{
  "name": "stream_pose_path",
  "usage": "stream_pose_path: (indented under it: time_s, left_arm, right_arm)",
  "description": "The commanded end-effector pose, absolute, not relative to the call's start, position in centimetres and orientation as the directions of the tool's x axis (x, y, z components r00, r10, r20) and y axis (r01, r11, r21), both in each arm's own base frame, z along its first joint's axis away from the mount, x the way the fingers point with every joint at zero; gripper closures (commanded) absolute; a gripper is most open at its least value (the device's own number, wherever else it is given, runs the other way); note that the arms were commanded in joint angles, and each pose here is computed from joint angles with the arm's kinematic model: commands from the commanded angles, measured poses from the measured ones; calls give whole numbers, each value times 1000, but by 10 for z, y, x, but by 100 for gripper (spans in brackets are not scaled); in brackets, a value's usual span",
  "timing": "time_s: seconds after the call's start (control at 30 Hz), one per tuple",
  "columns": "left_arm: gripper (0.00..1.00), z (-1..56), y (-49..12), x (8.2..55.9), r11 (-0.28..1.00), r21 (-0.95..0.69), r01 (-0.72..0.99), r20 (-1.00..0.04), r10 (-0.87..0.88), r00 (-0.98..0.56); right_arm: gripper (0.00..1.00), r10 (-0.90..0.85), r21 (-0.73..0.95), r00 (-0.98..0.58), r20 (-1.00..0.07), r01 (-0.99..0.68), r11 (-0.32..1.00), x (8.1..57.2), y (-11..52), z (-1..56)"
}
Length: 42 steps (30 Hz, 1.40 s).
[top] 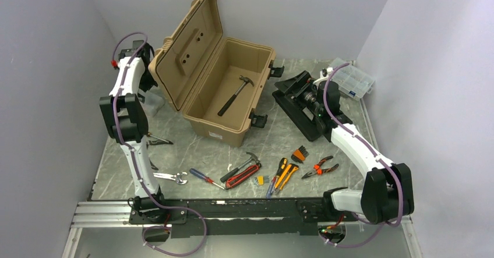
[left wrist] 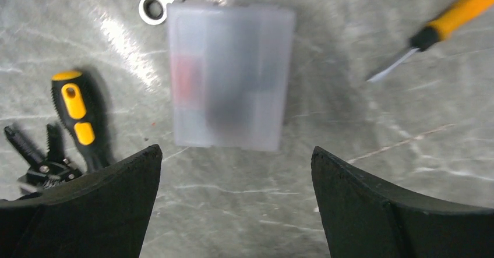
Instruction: Pack the tool kit
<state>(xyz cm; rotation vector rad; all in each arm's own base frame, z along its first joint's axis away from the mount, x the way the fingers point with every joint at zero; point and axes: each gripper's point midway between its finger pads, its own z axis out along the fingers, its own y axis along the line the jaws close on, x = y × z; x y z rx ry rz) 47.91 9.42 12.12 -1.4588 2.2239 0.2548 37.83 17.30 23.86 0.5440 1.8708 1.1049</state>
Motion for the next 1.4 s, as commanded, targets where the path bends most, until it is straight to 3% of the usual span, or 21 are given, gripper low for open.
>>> stream_pose_path:
  time_s: [0.0,0.73,1.23,1.37]
  left_arm:
    - [1,129,97,462,409,-71,-910,-480,-814,-328]
    - [1,65,102,460,388,25,-921,-423,-831,-362]
    - [1,58,99,459,379,6,-925,-421,-838,-346]
    - [10,56,95,456,366,-8,-931,-401,-854,-332]
  right_arm:
    - [9,721,862,-503,-477,-108,495,382,174,254]
    - [8,723,865,-504,-472,-108,489,381,169,255]
    - [8,722,864,-502,-477,-118,489,379,167,259]
    - [8,721,864,-501,-479,-120,489,378,166,260]
